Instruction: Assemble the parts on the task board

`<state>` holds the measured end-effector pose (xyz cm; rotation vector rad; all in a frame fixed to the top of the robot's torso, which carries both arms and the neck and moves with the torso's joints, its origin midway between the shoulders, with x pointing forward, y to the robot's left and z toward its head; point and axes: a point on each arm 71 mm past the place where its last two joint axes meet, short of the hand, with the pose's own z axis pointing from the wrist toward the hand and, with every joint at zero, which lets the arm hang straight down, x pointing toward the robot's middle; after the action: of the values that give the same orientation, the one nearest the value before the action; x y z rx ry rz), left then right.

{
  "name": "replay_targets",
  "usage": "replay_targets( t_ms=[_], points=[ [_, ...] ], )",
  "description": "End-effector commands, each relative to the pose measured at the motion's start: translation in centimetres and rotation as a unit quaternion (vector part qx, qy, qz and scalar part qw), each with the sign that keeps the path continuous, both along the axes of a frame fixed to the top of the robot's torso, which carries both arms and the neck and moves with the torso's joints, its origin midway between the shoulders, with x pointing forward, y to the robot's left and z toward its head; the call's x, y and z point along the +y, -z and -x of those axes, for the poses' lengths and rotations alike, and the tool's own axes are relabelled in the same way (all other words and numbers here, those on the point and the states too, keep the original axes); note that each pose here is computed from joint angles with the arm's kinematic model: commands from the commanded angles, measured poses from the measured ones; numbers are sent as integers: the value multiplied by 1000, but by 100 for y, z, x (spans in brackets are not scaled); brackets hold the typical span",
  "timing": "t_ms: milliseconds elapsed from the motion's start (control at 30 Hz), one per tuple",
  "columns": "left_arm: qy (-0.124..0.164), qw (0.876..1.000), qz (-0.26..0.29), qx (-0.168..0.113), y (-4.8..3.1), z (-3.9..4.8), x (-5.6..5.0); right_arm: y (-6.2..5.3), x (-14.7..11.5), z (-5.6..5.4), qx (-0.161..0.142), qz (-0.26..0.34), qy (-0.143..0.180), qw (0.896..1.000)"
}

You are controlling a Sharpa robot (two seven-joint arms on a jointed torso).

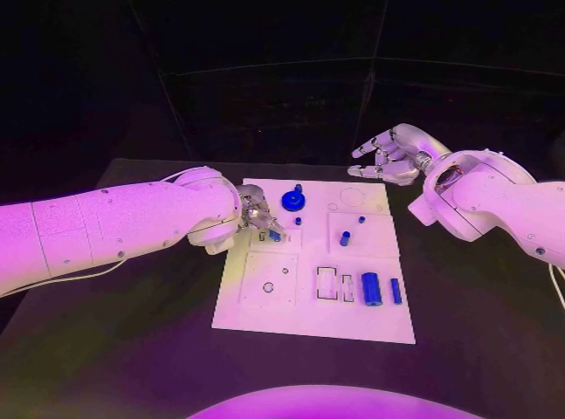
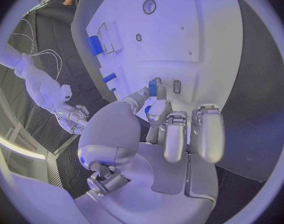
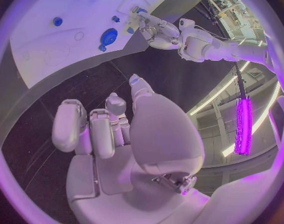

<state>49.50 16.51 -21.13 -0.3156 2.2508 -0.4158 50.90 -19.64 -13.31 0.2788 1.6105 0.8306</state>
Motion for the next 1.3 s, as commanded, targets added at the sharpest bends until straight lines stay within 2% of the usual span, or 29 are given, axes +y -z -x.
replay_targets(
  t_ms=[33,200,533,1033,1300],
  points=[
    [-5,999,0,-42,-14,-3,2,-15,4,0,-2,0,-3,1000],
    [-8,999,1,-45,32,26,18,-13,0,0,-1,1,-3,1000],
    [-7,999,1,-46,53,37,-3,-11,5,-4,0,1,-3,1000],
    [13,999,-30,-9,110,35,-32,-5,18,-14,0,2,-5,1000],
    [21,999,-42,-6,118,31,-46,-4,23,-16,1,3,-5,1000]
  ],
)
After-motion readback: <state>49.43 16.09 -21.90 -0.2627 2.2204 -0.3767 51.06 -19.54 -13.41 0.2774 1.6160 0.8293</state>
